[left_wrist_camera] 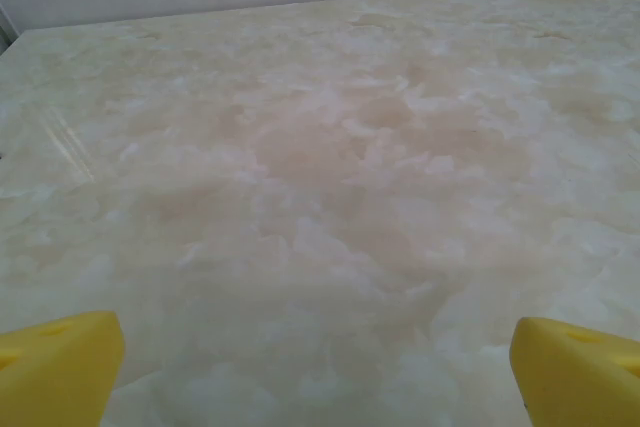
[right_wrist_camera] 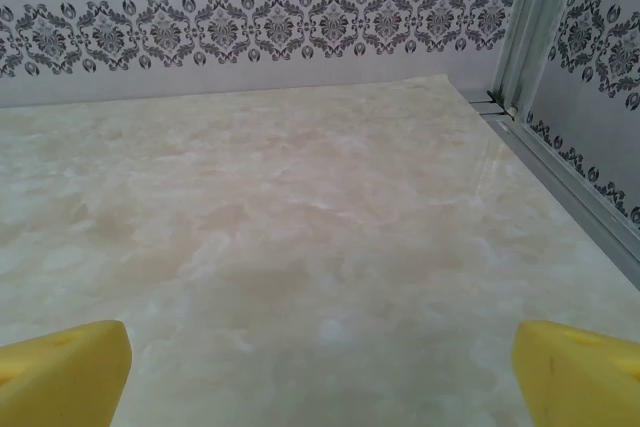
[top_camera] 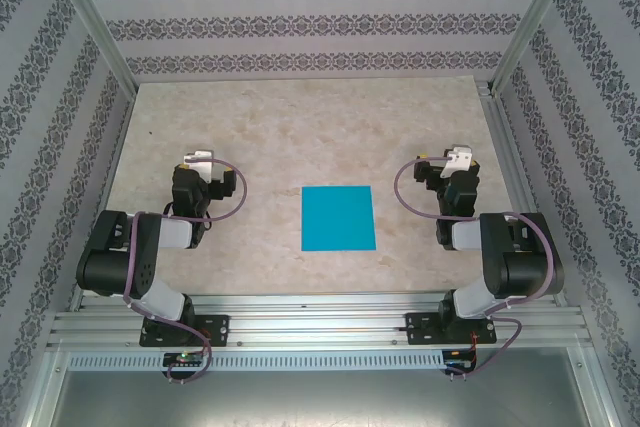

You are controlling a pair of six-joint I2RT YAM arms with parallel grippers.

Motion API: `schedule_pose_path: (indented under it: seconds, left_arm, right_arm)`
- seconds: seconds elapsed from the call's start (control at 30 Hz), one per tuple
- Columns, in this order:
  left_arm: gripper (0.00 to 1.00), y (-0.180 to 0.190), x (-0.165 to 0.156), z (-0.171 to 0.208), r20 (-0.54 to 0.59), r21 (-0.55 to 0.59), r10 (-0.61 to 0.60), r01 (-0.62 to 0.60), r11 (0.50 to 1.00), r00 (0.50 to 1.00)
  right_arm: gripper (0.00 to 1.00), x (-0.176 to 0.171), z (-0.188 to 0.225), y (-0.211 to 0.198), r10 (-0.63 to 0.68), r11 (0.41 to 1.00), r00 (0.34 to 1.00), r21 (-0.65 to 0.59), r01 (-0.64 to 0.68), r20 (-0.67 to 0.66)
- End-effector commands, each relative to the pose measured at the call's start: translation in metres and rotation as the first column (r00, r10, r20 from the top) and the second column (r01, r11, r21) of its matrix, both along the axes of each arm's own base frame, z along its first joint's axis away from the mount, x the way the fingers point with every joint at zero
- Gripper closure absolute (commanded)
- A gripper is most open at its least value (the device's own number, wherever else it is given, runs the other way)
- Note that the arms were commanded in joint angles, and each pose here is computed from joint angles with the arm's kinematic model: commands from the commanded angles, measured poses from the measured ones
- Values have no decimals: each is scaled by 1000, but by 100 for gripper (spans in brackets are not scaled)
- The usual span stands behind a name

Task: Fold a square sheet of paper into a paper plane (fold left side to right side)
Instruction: Pick up the square sheet of paper from the center of the table.

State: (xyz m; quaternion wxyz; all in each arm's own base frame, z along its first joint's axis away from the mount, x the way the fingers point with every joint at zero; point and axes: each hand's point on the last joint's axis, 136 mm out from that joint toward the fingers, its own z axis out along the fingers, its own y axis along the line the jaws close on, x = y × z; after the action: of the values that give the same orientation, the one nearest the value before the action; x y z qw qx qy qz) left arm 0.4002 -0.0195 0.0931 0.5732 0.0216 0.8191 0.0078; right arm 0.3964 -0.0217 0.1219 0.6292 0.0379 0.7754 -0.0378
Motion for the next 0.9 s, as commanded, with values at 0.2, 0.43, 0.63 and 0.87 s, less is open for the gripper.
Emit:
schedule_pose_path:
  seconds: [0.2,0.43,0.63,0.87]
  left_arm:
    - [0,0,6,9,31,3,-12,11,1000,999]
    - [0,0,6,9,31,3,-12,12,1000,999]
    - [0,9,5,24,31,0,42,-42,999,999]
    - [0,-18,-17,95,-127,-318,-9,-32,948,992]
  right_arm:
    - [2,6,7,2,19,1000,1000,17,-19,21]
    - [2,6,7,1,19,1000,1000,18,-19,23]
    - [2,3,16,-4,-15,1000,999,24,15,36]
    - [2,-15,56,11,-7,987,987,157,32,-158]
